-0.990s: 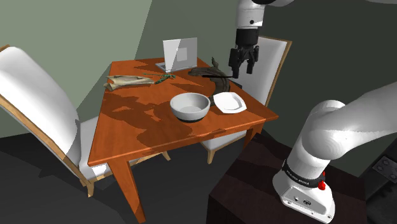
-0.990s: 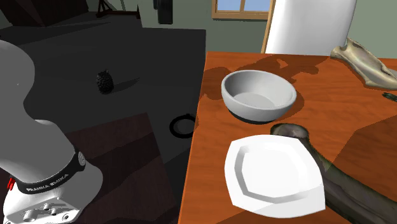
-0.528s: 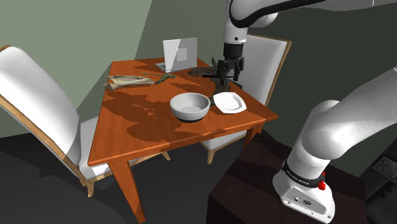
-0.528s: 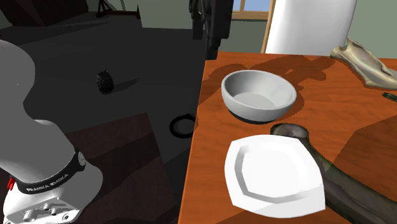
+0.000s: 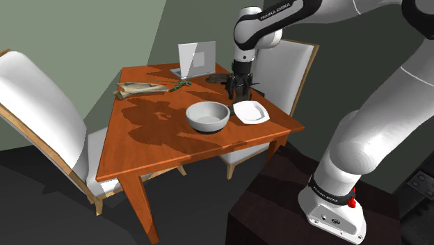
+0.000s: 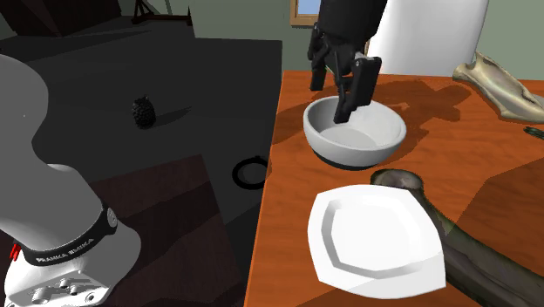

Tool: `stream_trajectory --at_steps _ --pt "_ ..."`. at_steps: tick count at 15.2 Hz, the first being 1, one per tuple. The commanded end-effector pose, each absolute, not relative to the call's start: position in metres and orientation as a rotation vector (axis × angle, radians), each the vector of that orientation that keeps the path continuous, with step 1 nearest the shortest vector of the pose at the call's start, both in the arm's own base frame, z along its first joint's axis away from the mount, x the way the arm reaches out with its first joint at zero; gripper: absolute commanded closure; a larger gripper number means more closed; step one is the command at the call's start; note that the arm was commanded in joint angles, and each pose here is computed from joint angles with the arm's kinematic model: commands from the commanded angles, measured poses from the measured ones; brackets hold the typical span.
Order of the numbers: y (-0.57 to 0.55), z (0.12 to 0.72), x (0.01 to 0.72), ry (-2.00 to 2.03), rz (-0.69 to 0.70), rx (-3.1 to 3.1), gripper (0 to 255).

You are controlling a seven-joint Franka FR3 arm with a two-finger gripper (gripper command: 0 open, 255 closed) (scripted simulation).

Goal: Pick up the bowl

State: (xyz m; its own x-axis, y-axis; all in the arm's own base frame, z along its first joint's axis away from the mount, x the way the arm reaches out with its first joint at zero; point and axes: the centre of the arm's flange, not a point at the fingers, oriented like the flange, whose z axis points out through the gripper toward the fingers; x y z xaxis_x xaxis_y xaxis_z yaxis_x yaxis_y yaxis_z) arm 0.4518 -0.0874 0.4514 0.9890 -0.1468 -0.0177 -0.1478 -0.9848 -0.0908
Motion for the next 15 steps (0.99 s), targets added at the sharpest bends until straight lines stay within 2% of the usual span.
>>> stream_trajectory --at_steps 1,9,15 --pt "-0.095 0.436 0.470 0.224 -0.004 -3.036 0" --pt "-0.127 0.376 0.544 0.219 -0.072 -3.013 0" --pt "-0.127 0.344 0.544 0.219 -0.072 -3.013 0"
